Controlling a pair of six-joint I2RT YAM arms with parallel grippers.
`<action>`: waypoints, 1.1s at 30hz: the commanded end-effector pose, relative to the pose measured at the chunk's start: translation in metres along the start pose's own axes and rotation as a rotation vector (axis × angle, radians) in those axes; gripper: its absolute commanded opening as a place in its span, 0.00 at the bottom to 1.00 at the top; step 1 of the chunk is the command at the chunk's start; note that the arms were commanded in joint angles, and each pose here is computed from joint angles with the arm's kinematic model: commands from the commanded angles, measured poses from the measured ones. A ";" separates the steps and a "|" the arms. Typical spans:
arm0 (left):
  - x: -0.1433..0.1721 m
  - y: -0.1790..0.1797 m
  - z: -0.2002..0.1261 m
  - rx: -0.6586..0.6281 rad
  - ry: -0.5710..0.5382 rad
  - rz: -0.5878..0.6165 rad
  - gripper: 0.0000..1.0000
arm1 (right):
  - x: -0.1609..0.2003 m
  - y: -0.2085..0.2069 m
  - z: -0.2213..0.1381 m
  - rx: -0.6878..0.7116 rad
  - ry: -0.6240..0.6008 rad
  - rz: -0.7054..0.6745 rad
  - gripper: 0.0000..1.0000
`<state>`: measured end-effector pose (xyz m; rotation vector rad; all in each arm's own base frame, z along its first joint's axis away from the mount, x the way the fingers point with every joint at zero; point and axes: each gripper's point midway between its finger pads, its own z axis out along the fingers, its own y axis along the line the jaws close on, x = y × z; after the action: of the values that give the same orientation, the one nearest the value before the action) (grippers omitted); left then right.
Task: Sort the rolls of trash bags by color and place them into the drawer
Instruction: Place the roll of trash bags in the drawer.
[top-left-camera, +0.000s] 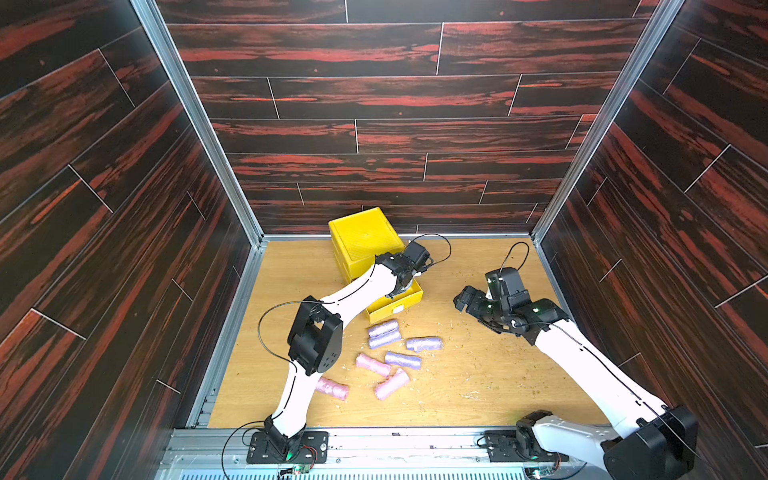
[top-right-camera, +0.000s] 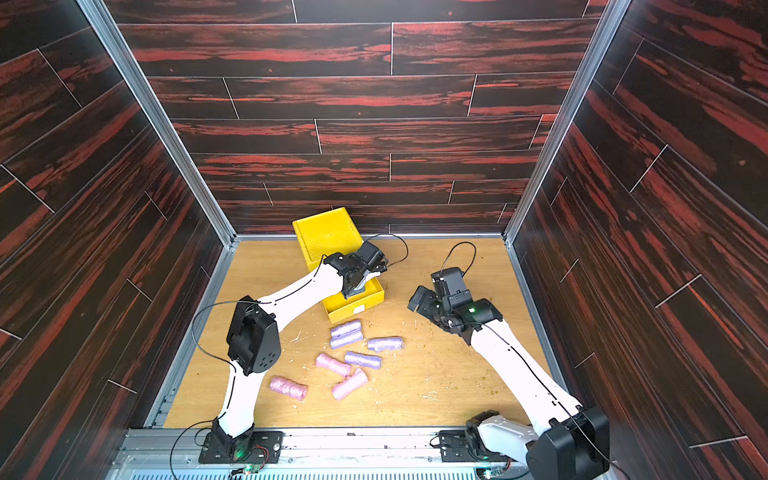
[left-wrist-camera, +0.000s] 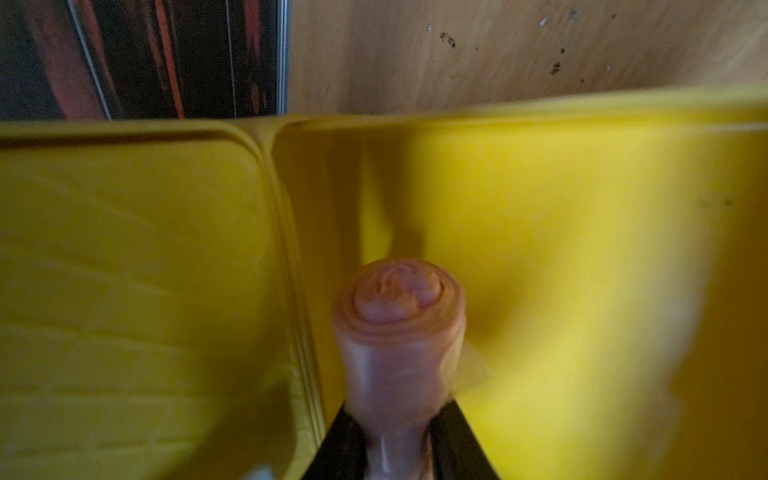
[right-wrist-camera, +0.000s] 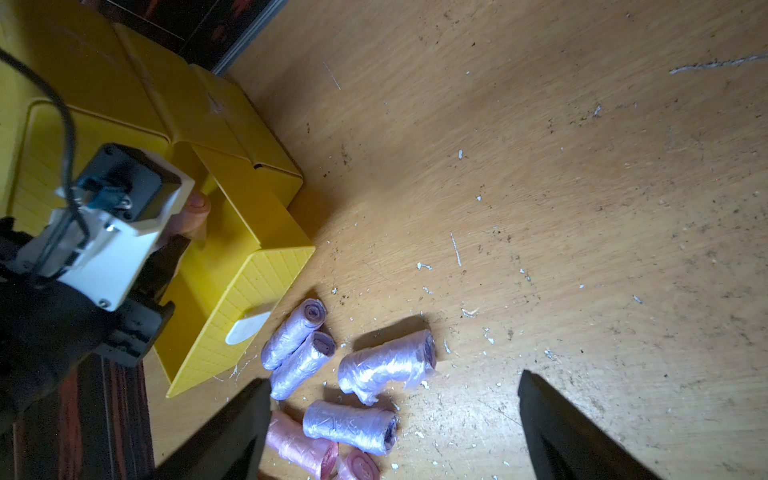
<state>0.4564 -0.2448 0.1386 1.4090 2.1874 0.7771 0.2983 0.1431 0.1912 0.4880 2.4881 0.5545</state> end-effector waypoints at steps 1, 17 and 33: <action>0.006 0.005 0.011 -0.036 0.040 0.000 0.34 | 0.003 -0.006 0.000 0.012 0.011 -0.004 0.97; 0.005 0.033 -0.020 -0.072 -0.042 -0.071 0.43 | 0.003 -0.003 0.003 0.006 0.017 -0.002 0.96; 0.084 0.096 -0.196 -0.240 -0.319 -0.583 0.59 | -0.003 0.012 -0.013 -0.047 0.015 -0.009 0.96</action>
<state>0.3841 -0.2167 0.3342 0.9023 1.9672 0.5417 0.2985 0.1457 0.1974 0.4762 2.4860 0.5757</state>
